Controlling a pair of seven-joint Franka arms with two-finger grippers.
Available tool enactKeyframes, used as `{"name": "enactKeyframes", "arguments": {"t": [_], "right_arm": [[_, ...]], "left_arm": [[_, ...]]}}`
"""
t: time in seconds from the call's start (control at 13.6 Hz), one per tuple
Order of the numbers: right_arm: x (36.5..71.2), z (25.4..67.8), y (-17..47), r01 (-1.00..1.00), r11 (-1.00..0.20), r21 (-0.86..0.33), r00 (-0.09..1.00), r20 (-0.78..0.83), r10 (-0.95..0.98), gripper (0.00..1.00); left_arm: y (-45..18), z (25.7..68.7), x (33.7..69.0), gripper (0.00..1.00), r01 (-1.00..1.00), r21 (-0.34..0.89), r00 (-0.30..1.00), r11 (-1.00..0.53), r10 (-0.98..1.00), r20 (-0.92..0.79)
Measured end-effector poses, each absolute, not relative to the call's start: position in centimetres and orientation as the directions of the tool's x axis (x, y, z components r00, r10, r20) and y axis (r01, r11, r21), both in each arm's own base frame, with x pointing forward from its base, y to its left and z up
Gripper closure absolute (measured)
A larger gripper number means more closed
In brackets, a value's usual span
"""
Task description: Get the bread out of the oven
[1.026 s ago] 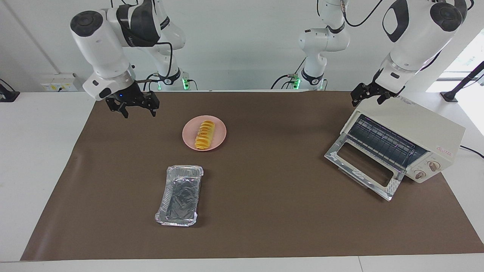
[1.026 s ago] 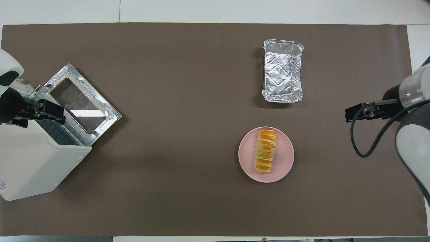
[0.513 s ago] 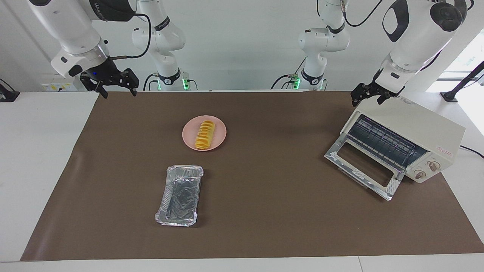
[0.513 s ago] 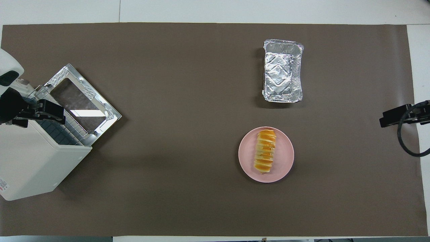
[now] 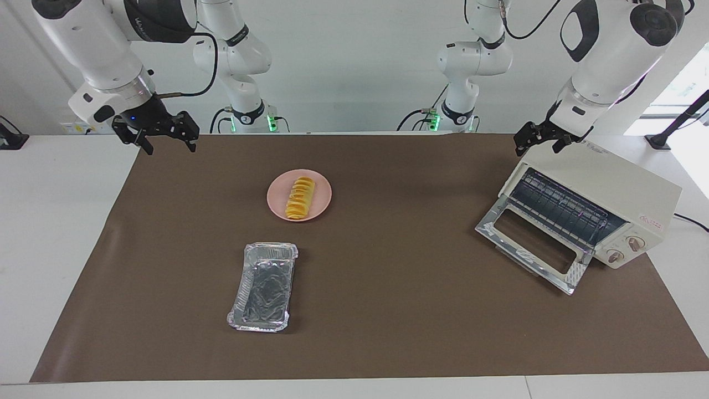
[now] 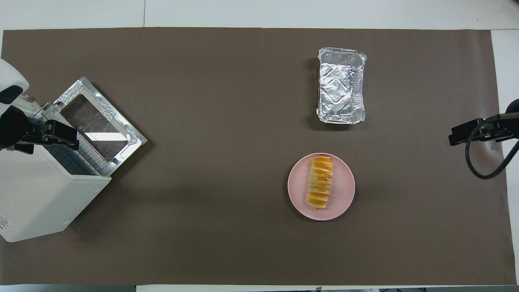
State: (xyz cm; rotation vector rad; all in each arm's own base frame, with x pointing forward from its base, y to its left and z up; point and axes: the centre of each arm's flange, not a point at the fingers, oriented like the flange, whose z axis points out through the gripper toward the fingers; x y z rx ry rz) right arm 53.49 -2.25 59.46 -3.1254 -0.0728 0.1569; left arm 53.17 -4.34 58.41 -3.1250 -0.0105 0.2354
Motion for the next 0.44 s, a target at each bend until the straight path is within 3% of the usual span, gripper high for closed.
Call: {"name": "enactKeyframes", "arguments": {"t": [0.44], "right_arm": [[53.62,59.45,-2.34,0.047,-0.999,-0.004,0.995,-0.090,0.047,0.00]], "left_arm": [[-4.34,58.41,53.17,0.00,0.006,-0.008,0.989,-1.000,0.007,-0.150]]}}
